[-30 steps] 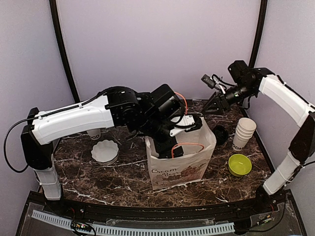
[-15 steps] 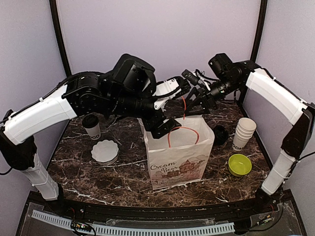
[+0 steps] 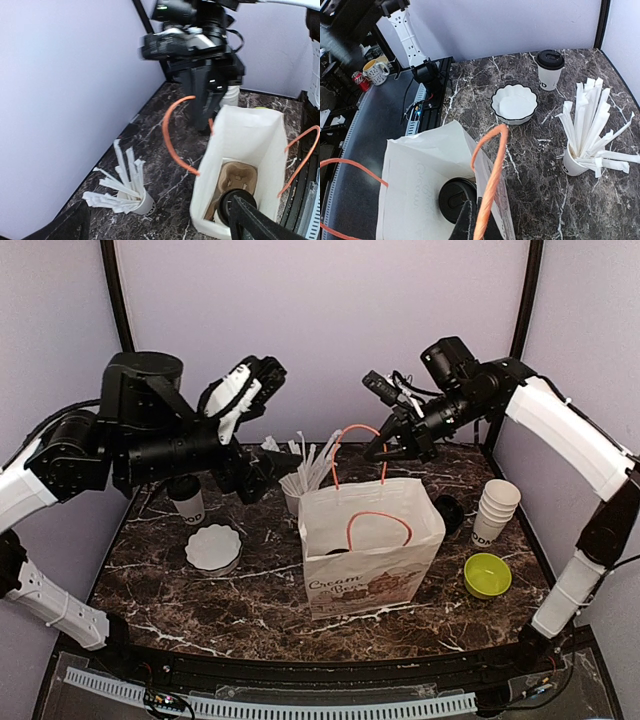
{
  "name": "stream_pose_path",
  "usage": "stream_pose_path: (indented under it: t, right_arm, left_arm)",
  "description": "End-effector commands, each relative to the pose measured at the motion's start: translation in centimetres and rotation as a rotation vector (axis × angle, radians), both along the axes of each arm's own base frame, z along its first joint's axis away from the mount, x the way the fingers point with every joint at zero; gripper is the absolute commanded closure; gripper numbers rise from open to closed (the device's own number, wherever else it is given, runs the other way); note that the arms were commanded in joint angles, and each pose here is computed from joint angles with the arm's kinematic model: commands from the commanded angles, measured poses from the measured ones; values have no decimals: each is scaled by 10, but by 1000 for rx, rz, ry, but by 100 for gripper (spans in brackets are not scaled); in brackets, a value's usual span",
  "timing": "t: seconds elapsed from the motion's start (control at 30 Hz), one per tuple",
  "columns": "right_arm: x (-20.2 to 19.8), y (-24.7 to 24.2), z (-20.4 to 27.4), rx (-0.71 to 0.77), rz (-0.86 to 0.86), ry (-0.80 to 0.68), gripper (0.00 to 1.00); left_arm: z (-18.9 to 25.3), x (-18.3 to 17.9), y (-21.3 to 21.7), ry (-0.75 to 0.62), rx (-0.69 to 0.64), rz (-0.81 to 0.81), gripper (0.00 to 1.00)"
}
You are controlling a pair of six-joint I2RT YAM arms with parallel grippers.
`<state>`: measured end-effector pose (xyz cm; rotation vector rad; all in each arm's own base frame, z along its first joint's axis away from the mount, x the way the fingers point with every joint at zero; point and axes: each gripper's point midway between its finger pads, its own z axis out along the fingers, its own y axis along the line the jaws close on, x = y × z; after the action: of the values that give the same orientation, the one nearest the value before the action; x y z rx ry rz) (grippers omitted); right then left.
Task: Pack the takeout coffee
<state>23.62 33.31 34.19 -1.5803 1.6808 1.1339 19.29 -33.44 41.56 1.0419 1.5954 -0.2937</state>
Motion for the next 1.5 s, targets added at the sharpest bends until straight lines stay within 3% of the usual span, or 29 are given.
stream_pose_path:
  t: [0.0,0.03,0.27,0.7,1.2,1.47]
  right_arm:
    - [-53,-12,19,79,71,-44,100]
    - [-66,-14,15,77,98,-40,100]
    - [-143,-25,-6,48,285,18,100]
    - [-224,-35,-22,-2,520,78,100]
    - [-233,-36,-20,-22,546,39,100]
    - [-204,-26,-15,-61,431,-87,100]
  left_arm:
    - [31,14,49,-138,-162,187,1]
    - [44,16,65,-169,-216,236,1]
    - [22,30,113,-196,-249,390,1]
    - [11,43,91,-164,-176,403,1]
    - [12,56,72,-147,-138,396,1]
    - [-12,67,82,-64,-46,496,1]
